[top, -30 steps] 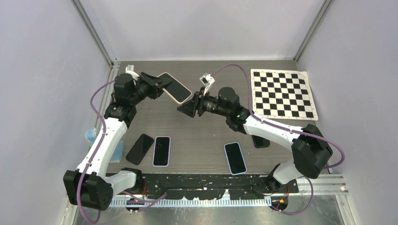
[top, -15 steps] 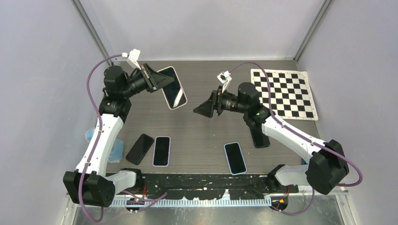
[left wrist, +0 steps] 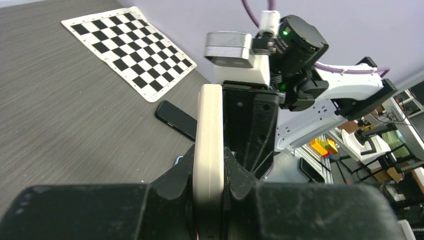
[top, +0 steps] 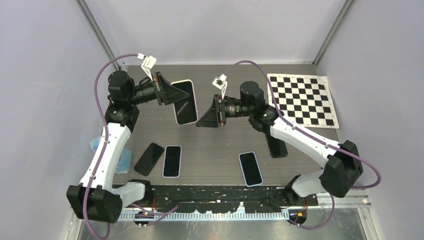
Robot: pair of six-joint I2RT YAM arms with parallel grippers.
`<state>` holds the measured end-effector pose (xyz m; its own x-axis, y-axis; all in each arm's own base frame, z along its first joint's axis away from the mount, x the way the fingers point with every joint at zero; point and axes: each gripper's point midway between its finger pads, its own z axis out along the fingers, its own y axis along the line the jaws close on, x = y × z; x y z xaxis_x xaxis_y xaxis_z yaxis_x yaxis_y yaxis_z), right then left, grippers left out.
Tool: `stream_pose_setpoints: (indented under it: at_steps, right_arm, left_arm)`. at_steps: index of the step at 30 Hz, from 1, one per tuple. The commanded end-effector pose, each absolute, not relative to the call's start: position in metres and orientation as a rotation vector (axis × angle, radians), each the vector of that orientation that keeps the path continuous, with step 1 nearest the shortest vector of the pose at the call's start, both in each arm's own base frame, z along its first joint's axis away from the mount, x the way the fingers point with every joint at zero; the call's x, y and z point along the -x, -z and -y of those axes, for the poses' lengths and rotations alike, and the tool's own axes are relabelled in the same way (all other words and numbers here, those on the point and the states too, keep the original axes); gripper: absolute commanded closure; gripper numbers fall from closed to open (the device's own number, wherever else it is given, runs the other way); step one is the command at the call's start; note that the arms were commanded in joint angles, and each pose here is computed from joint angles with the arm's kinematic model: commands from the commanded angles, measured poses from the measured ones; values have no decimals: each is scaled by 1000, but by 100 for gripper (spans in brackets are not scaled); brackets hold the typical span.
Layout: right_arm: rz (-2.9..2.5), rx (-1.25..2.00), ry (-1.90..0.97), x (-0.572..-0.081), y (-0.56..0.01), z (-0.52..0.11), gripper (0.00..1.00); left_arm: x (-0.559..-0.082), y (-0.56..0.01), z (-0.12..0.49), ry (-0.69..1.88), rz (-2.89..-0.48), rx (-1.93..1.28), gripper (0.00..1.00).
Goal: Take the phone out of the phone case
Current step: Remove the phone case from the phone.
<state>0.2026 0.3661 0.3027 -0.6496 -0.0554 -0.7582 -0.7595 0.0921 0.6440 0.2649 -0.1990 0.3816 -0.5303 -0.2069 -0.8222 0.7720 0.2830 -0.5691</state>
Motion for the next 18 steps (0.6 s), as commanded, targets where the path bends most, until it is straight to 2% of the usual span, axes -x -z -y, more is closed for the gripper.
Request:
stream_pose_setpoints:
  at_steps: [1,10,18]
  right_arm:
    - [-1750,859,-1628,-203,-321,-376,69]
    - [-1709,898,-1485,-220,-313,-380,91]
    - [-1691,932,-1306,-243,-305,-380,99]
  left_arm:
    - [-243,-414,200,1391,-1523,-668,100]
    - [-244,-418,205,1510,-1587,-607,100]
    - [-241,-418,215,1646,-1687,-524,100]
